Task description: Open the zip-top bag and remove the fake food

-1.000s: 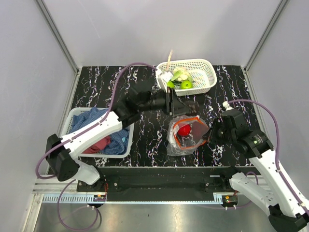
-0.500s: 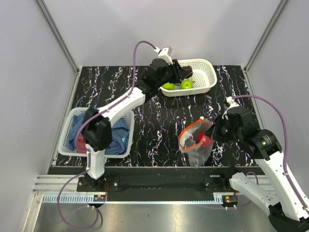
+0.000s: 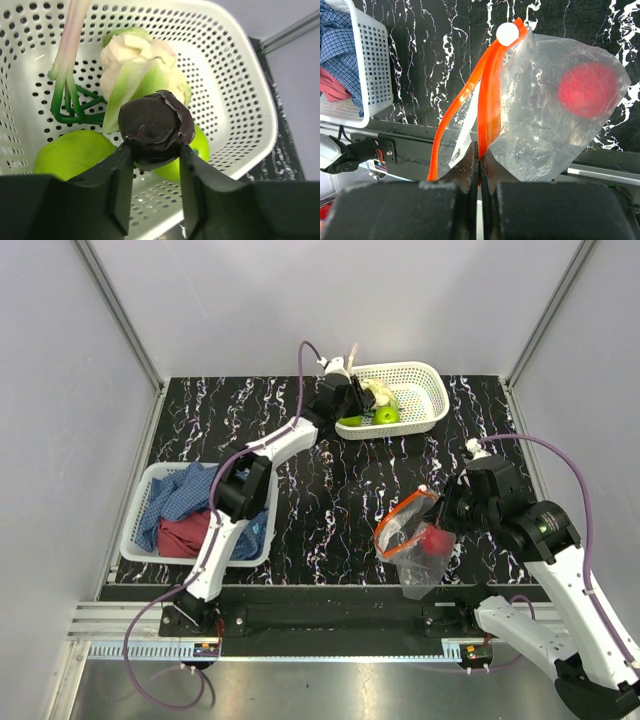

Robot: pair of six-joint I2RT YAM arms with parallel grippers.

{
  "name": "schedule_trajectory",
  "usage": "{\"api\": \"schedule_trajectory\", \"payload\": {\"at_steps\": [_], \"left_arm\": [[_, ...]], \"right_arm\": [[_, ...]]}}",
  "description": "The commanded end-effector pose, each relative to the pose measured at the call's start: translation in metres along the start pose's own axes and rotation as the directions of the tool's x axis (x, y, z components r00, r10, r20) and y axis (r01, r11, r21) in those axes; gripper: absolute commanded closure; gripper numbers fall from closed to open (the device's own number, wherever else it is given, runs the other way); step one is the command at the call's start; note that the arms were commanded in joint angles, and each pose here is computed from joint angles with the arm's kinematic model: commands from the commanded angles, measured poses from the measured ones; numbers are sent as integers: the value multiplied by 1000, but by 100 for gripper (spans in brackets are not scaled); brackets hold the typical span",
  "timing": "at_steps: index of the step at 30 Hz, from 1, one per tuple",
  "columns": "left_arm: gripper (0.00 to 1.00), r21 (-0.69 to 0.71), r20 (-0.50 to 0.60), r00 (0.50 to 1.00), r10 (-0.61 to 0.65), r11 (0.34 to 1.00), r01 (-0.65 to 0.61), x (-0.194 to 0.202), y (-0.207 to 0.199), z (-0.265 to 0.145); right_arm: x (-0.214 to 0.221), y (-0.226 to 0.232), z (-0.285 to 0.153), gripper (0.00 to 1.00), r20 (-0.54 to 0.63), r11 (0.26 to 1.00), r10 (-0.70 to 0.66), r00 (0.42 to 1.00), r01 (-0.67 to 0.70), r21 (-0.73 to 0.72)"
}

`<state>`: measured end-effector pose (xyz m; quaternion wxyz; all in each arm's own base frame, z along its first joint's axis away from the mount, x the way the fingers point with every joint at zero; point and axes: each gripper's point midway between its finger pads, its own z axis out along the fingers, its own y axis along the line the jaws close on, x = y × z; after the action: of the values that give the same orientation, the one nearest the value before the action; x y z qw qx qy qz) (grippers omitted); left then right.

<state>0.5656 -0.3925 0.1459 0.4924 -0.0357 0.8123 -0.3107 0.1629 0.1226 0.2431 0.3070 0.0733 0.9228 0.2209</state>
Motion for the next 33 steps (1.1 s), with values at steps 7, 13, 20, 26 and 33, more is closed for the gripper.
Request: {"api": "schedule_trajectory", "payload": {"at_steps": [7, 13, 20, 26, 33], "left_arm": [[15, 26, 84, 996, 18, 999, -20, -44, -19, -13], [19, 24, 30, 995, 95, 995, -96, -67, -34, -62], [36, 230, -89, 996, -8, 973, 28, -77, -94, -186], [41, 304, -258, 965, 45, 952, 36, -17, -123, -281], [53, 296, -378, 916, 135, 955, -19, 50, -142, -343]], "right_arm": [[2, 1, 2, 100, 3, 1000, 15, 1000, -15, -16], [-3, 15, 6, 100, -8, 994, -71, 997, 70, -89], [-16, 56, 15, 100, 12, 953, -129, 992, 127, -275], [-21, 76, 19, 100, 18, 923, -127, 992, 125, -364], [-15, 84, 44, 100, -63, 919, -50, 997, 22, -395]]}}
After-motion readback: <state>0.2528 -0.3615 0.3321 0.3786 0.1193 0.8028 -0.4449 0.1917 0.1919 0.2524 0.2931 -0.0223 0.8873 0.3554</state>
